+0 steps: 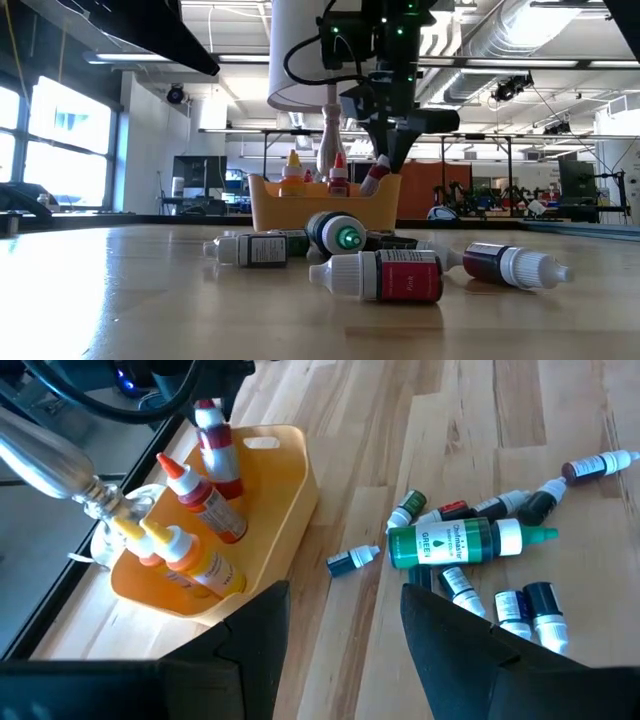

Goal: Pick & Place food coloring
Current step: Put the red food coloring bottle into the yellow bin, then put the green food coloring bottle into the yellow bin

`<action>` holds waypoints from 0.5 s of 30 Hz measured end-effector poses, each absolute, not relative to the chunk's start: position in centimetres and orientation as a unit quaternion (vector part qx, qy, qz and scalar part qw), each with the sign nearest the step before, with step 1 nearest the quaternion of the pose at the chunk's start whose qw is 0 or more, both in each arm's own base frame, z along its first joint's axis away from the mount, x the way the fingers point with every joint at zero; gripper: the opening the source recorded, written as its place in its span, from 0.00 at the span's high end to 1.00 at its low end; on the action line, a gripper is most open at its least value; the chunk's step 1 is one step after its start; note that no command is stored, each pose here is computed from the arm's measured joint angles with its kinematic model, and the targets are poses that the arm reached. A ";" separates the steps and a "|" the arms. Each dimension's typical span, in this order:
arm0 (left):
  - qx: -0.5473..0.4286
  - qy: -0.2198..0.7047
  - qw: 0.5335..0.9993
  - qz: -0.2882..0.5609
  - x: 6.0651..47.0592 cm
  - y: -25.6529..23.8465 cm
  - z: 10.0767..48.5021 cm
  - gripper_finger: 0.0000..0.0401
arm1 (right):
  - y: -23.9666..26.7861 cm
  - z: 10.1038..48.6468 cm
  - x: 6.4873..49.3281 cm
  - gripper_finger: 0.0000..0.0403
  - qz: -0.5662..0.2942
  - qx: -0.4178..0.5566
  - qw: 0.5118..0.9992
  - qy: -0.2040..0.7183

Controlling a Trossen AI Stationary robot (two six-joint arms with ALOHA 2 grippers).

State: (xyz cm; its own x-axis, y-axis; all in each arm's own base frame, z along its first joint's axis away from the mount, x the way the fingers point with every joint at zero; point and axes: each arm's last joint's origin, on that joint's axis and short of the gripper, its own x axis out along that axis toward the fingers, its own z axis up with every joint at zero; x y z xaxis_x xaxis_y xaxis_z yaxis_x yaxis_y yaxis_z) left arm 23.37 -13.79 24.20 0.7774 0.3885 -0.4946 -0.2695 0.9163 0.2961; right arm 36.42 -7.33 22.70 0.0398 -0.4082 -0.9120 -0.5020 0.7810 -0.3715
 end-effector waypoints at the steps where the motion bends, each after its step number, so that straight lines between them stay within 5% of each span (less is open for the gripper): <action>1: 0.105 0.284 0.937 0.176 23.4 -13.8 24.2 0.53 | -7.4 22.7 36.5 0.65 0.040 -0.324 0.648 0.688; 15: 0.117 0.286 0.935 0.172 23.4 -13.8 24.2 0.53 | -7.2 22.9 37.0 0.59 -0.015 -0.345 0.647 0.680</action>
State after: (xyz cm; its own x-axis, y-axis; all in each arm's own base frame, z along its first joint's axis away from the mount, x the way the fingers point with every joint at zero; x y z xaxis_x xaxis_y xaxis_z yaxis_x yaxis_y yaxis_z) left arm 23.37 -13.78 24.20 0.7774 0.3886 -0.4947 -0.2547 0.9135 0.3173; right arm 36.95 -7.19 22.87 0.0758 -0.4875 -0.8698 -0.4496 0.7619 -0.4662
